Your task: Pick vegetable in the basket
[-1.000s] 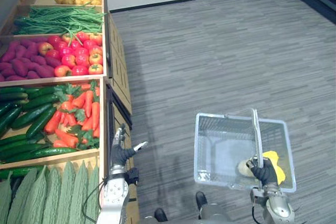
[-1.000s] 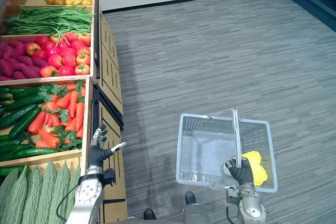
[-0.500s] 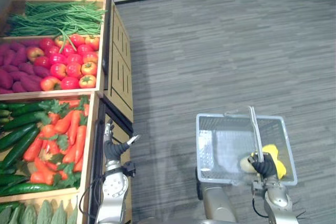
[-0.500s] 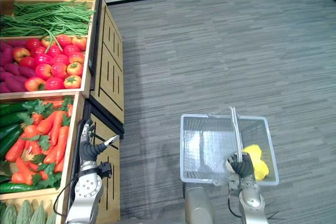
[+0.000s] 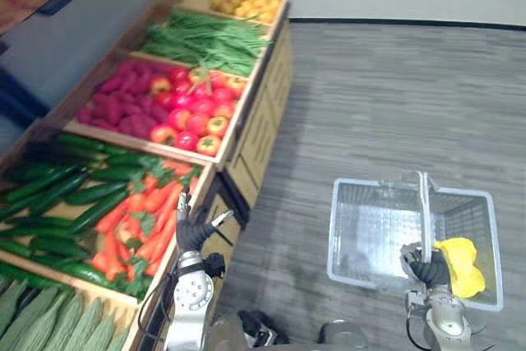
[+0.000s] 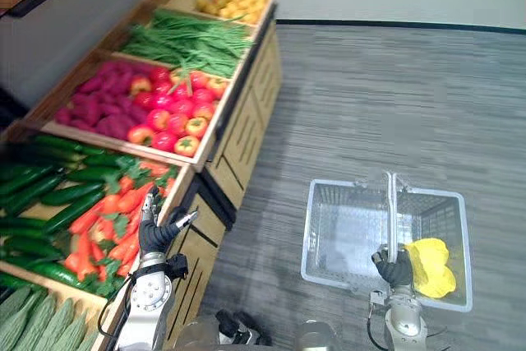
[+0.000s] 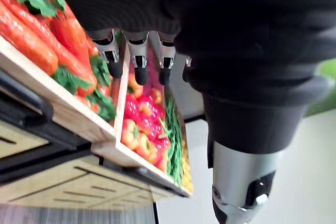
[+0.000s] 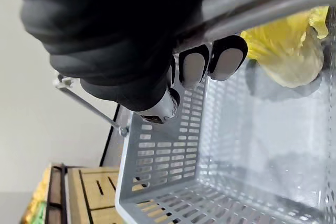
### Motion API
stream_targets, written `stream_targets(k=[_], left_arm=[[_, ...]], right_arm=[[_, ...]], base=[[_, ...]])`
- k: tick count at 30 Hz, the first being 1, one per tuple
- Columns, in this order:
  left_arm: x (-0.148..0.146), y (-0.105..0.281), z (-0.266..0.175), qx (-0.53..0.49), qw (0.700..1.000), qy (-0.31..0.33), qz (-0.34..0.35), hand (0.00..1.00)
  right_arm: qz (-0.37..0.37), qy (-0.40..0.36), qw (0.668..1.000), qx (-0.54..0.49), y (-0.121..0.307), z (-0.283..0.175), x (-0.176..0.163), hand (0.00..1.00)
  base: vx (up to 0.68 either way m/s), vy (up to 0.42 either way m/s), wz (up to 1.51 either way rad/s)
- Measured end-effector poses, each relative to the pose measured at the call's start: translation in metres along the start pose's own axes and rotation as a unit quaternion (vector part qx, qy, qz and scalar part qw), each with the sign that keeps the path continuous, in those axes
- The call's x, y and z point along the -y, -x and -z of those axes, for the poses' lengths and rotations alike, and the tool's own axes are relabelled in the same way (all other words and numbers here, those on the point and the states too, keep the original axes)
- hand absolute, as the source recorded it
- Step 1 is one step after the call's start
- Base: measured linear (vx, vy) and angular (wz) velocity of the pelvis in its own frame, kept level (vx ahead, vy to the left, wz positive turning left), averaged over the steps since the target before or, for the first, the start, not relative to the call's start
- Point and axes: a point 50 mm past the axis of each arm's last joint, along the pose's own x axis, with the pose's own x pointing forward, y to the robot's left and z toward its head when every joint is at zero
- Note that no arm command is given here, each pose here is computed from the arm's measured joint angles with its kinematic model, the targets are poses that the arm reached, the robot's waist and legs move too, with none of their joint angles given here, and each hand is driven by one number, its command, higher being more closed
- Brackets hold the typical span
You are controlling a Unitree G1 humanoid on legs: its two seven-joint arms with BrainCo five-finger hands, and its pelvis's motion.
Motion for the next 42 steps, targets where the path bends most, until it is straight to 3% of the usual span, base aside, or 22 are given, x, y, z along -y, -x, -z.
stream_targets(k=[11,14,21,30,42], left_arm=[[-0.004,-0.002,-0.022,0.056,0.998,-0.01,0.012,0.0],[0.005,-0.001,-0.024,0.052,0.998,0.009,0.019,0.0],[0.01,-0.003,-0.027,0.059,0.997,0.013,0.042,0.0],[-0.022,-0.012,-0.022,0.078,0.992,-0.092,0.027,0.0],[-0.008,-0.061,-0.022,0.122,0.956,-0.254,0.077,0.0]], right_arm=[[-0.014,-0.09,0.994,-0.056,0.025,0.026,-0.021,1.0],[0.028,-0.076,0.994,-0.07,0.028,0.035,0.007,1.0],[0.038,-0.074,0.992,-0.095,0.039,0.048,0.016,1.0],[0.017,-0.078,0.991,-0.109,0.041,0.055,0.004,1.0],[0.0,-0.028,0.994,-0.107,0.026,0.056,0.008,1.0]], base=[[0.24,-0.12,1.2],[0.22,-0.24,0.64],[-0.05,-0.046,0.54],[-0.06,-0.042,0.32],[0.0,-0.036,0.08]])
